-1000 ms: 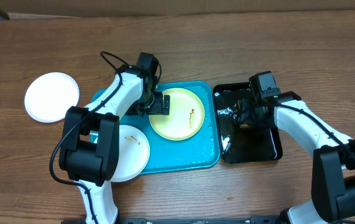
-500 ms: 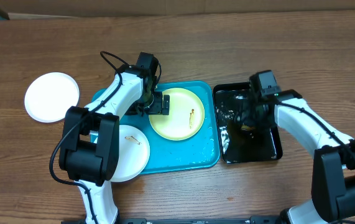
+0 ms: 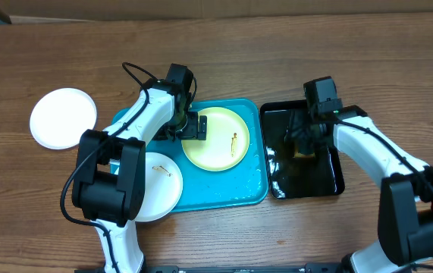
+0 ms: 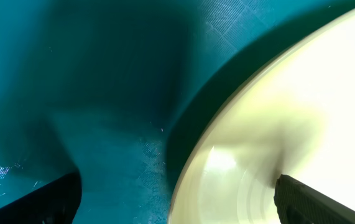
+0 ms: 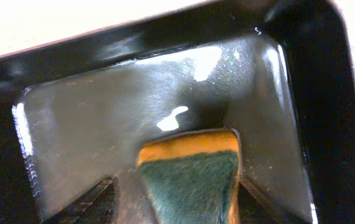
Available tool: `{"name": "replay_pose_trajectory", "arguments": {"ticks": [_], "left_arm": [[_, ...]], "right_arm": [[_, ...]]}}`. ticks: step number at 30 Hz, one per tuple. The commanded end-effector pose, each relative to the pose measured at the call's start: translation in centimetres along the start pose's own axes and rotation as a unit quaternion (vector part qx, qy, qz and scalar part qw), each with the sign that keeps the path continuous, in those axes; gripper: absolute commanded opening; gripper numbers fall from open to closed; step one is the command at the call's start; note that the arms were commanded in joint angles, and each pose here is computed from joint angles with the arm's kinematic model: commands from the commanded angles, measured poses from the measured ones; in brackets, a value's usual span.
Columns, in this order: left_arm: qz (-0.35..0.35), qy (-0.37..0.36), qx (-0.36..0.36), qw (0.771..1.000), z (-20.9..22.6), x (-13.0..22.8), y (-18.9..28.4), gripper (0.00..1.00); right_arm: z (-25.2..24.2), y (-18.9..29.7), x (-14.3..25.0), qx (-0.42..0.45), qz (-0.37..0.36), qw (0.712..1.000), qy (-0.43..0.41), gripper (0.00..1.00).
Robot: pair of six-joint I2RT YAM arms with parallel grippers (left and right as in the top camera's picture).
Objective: Clean dirty plates on tray and stack at the side
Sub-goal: 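Grasp the green-yellow sponge with the right gripper and rub it in the basin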
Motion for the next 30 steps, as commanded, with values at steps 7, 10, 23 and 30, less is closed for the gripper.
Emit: {"name": "replay_pose_trajectory", "arguments": {"ticks": [7,10,23,30], "left_arm": [[0.008,-0.005,0.002,1.000,-0.1,0.3,-0.5,1.00],[0.007,-0.005,0.002,1.000,-0.1,0.3,-0.5,1.00],[-0.014,-0.007,0.060,0.998,-2.0,-0.8,-0.4,0.84],[-0.008,-0.003,0.070,0.997,-2.4,-0.5,-0.4,0.46]], "right_arm": [[-0.3,-2.0,-0.4,0.006,-0.005,1.000,0.011,0.12],[0.5,-1.0,-1.0,-0.004,0.004,1.000,0.013,0.33],[-0.6,2.5,1.0,0.038,0.094,0.995,0.014,0.78],[-1.7,1.2,3.1,0.049,0.113,0.992,0.014,0.80]]}}
Point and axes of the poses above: each gripper's point midway between its finger pads, its own y axis back along the fingers, its own z axis along the line the jaws close on, x = y × z, the point moved 1 cm from there along y, back along the fingers, and after that the axes turned 8 degrees about -y, right-handed, at the moved point
